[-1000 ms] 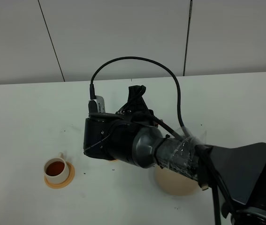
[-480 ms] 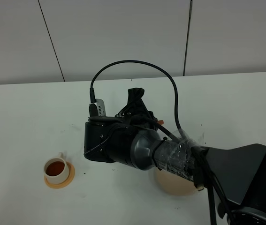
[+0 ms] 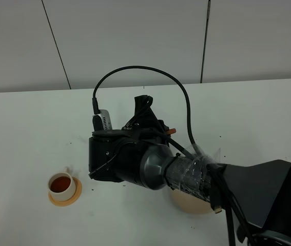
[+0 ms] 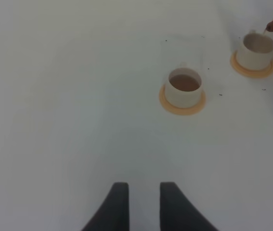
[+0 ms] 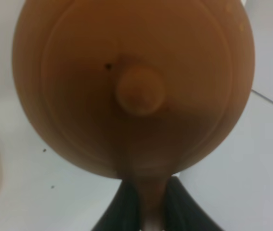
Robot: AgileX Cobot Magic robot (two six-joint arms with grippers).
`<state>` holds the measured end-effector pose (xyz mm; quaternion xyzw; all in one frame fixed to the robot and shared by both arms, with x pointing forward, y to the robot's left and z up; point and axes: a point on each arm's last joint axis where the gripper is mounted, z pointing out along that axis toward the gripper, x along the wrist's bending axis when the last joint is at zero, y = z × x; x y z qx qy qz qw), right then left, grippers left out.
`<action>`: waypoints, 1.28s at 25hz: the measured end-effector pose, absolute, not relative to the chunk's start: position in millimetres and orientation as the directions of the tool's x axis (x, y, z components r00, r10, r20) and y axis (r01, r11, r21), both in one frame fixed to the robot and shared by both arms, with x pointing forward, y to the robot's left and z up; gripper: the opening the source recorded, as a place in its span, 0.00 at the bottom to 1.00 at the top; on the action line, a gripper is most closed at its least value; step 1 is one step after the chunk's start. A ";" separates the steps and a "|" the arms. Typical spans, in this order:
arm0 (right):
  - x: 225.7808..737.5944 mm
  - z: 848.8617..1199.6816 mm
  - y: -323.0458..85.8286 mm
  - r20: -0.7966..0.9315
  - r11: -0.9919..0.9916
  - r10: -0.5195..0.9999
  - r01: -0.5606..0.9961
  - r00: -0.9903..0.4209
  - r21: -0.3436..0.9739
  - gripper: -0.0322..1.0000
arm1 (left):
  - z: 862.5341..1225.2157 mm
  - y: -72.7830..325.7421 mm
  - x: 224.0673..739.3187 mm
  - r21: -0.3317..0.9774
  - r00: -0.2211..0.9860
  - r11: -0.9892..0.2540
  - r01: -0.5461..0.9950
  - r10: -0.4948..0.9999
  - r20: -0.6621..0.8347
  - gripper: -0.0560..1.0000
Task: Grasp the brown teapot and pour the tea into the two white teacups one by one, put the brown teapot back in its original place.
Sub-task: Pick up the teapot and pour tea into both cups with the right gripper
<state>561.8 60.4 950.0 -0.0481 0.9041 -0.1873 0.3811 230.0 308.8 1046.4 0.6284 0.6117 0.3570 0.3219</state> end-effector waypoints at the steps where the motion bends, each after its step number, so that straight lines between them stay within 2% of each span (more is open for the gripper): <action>1: 561.9 950.1 60.4 -0.668 0.924 -0.236 0.051 -0.705 -0.380 0.12 | 1046.4 308.8 230.0 0.841 -0.003 -0.045 0.539 0.998 0.055 0.27; 17: 563.2 952.2 60.5 -0.656 0.899 -0.314 0.006 -0.686 -0.438 0.12 | 1046.4 308.8 230.0 0.841 -0.003 -0.045 0.539 0.998 0.055 0.27; 32: 570.9 952.5 53.5 -0.652 0.894 -0.313 0.017 -0.691 -0.448 0.12 | 1046.4 308.8 230.0 0.841 -0.003 -0.045 0.539 0.998 0.055 0.27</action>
